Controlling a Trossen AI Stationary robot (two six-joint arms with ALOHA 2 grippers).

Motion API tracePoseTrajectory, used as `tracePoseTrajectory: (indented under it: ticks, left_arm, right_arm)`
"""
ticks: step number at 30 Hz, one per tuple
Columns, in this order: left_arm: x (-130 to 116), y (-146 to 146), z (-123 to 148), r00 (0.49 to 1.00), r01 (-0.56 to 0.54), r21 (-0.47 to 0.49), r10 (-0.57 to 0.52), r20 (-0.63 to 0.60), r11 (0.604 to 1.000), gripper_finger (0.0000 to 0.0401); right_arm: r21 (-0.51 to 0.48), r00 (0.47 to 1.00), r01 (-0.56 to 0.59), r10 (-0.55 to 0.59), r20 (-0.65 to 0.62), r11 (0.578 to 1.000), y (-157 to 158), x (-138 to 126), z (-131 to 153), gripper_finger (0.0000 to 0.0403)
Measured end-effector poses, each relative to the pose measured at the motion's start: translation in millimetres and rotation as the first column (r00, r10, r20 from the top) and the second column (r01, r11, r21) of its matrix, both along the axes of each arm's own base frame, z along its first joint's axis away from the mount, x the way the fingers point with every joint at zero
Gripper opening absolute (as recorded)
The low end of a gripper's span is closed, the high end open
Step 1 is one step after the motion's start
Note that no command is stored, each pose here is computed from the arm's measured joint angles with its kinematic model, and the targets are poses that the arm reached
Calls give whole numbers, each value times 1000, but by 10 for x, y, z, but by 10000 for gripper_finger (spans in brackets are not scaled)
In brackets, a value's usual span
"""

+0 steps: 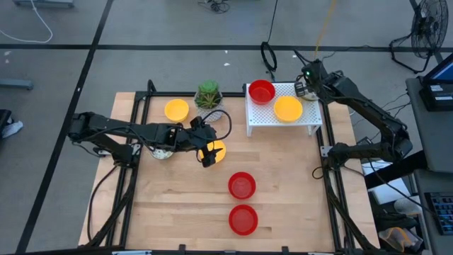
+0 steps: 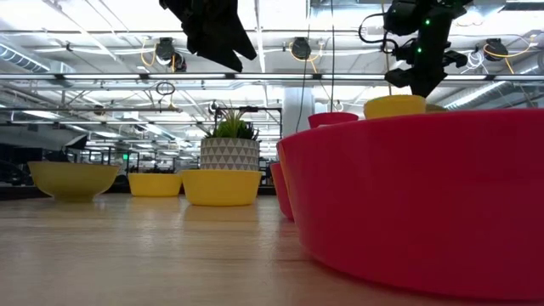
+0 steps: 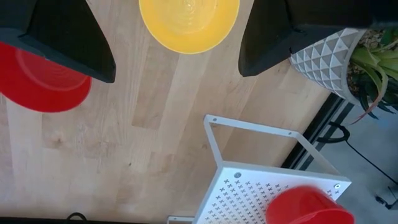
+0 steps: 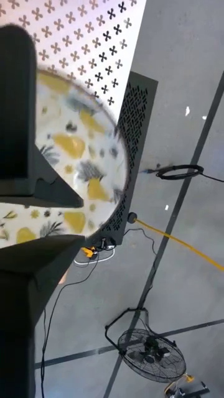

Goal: Pick & Place Mini bowls
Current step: Stack the white and yellow bowl on top of the other white and yellow bowl on the shelf, then stack the red bowl on top of the other red bowl on the shelf

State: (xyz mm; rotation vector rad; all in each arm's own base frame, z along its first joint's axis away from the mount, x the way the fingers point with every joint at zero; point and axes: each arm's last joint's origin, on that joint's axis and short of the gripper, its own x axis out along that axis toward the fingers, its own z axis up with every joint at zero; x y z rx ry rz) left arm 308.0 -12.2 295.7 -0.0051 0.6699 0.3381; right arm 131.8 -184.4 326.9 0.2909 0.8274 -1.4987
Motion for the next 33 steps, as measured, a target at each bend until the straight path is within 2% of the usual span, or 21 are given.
tracePoseTrajectory:
  ticks: [7,13,17,20,22,25,29,33]
  left_arm:
    - [-2,-1,-2,1000,0,0,0,-3,1000,340]
    - [-2,-1,-2,1000,0,-1,0,-3,1000,340]
    - [0,-10,-5,1000,15,-33,-15,0,999,340]
    - [3,-27,-8,998,62,-76,-62,-1,995,340]
    - [4,-54,-10,995,99,-117,-99,2,988,340]
    - [11,-117,-26,987,160,-175,-162,2,971,340]
    - [2,-265,-42,966,252,-230,-258,1,940,340]
    - [-53,-452,-68,931,341,-279,-363,-29,898,340]
  right_arm:
    - [-20,1000,-4,5,16,1000,14,-11,35,92]
    - [-24,999,-32,32,-1,999,44,-28,64,91]
    - [-17,988,-137,138,67,990,158,-14,136,86]
    - [-41,949,-255,258,182,966,302,21,237,83]
    - [-58,899,-348,350,264,936,417,58,301,82]
    - [-92,785,-499,494,373,862,609,146,380,82]
    - [-179,586,-669,660,470,721,890,322,322,81]
    - [-273,387,-778,774,501,566,1186,511,103,81]
